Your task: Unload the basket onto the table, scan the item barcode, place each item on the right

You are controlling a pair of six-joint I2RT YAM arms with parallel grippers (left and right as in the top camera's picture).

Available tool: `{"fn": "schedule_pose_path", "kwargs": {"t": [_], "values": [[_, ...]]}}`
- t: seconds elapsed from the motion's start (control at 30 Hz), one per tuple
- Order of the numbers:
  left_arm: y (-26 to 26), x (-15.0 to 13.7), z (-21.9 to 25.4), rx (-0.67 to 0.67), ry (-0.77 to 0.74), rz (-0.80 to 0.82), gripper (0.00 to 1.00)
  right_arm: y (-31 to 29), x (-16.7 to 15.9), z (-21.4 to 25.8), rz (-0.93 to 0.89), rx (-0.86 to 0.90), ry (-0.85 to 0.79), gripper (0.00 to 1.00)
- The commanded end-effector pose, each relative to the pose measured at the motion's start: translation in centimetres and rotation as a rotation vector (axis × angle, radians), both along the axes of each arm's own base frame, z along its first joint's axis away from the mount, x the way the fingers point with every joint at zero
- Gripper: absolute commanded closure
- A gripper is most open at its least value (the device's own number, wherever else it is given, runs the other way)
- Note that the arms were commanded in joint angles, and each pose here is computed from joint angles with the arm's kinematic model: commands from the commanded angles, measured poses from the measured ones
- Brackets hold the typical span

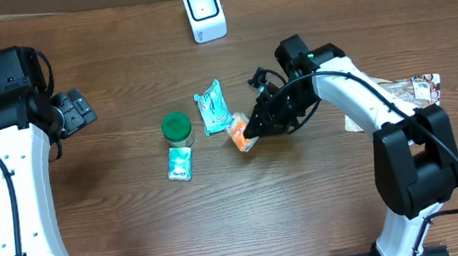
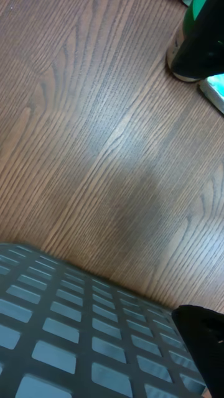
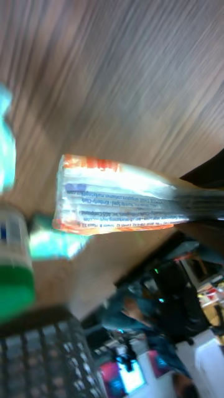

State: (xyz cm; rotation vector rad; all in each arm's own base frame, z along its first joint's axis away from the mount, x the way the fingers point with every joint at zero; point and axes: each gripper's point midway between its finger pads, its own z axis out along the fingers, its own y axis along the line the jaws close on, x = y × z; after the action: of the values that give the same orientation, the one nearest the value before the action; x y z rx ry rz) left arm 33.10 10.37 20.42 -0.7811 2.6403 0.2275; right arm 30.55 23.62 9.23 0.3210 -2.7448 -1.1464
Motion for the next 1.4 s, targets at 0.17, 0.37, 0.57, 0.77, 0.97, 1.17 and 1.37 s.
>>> {"fn": "schedule_pose_path", "kwargs": {"t": [0.17,0.37,0.57,0.77,0.97,1.17,1.37], "values": [[-0.1,0.1,-0.1,0.002,0.005,-0.021,0.01,-4.9,0.8,-5.7,-0.178,-0.347,0.002,0.61],[-0.1,0.1,-0.1,0.002,0.005,-0.021,0.01,-9.0,1.9,-6.0,-0.197,-0.589,-0.069,0.51],[-0.1,0.1,-0.1,0.002,0.004,-0.021,0.00,-10.5,4.5,-2.4,-0.199,-0.722,-0.177,0.51],[-0.1,0.1,-0.1,0.002,0.004,-0.021,0.01,-8.3,2.2,-2.5,-0.147,-0.638,-0.093,0.53],[-0.1,0.1,-0.1,0.002,0.005,-0.021,0.01,-6.4,-1.4,-6.2,-0.124,-0.494,0.038,0.71],[-0.1,0.1,-0.1,0.002,0.005,-0.021,0.00,-5.2,-2.1,-7.7,-0.122,-0.413,0.045,0.71],[-0.1,0.1,-0.1,0.002,0.005,-0.021,0.00,-5.0,-2.1,-8.5,-0.138,-0.393,0.037,0.72]]}}
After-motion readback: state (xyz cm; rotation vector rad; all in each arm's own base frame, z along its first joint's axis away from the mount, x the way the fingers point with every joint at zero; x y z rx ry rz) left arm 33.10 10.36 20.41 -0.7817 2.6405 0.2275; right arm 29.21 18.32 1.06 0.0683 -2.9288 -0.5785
